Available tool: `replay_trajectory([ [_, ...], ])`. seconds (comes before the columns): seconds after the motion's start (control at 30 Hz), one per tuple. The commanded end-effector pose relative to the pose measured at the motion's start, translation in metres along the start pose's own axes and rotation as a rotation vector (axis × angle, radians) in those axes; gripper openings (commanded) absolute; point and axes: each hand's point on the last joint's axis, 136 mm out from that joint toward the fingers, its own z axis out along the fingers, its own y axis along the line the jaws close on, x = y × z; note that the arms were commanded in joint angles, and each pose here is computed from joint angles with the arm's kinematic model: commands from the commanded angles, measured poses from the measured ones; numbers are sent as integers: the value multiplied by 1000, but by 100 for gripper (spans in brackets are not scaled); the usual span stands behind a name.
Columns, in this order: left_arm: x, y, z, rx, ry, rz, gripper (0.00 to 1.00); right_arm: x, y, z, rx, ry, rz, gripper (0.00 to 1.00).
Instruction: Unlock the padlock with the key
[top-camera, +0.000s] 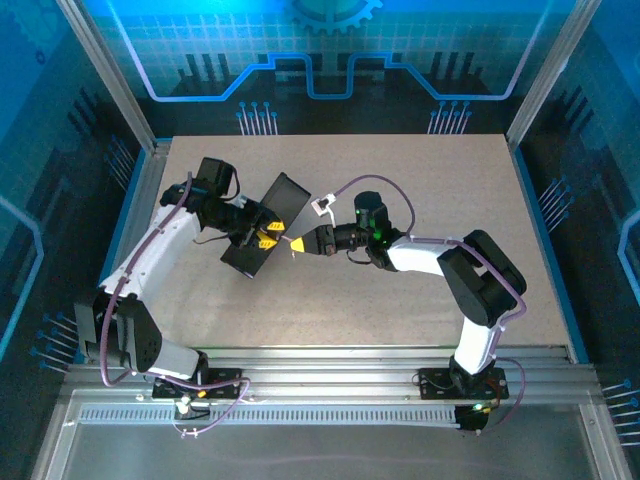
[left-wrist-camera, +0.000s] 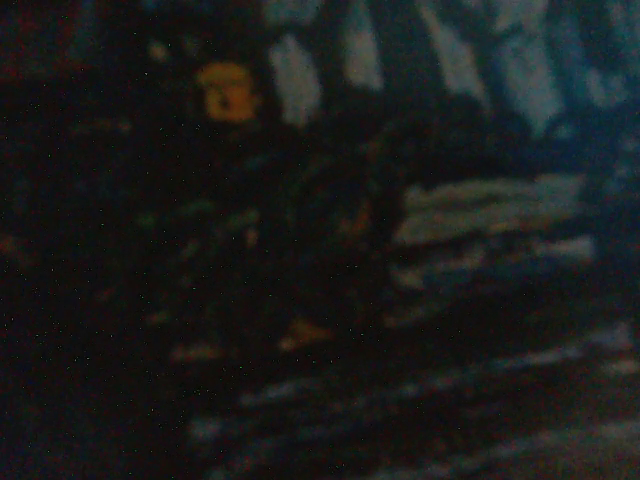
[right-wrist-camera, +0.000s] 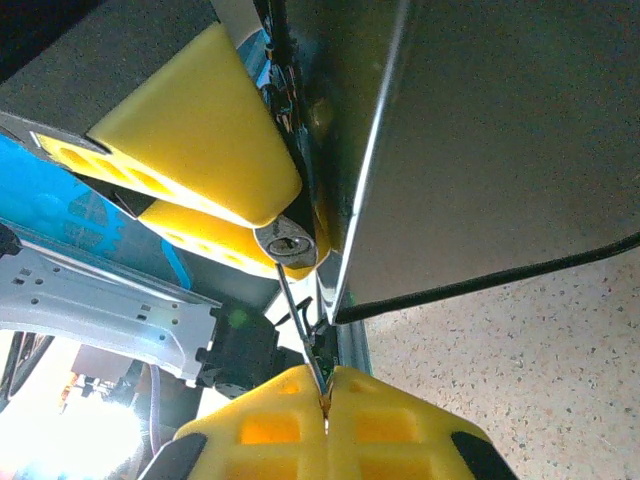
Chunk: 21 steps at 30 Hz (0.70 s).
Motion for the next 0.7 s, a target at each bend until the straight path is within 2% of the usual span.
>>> replay_trajectory([
  [0.0,9,-20,-14,83,11,86,0,-8,11,4,-19,-5,-43,0],
  [0.67,10,-20,-15,87,7,88,0,-4,-2,10,1,12,-19,0],
])
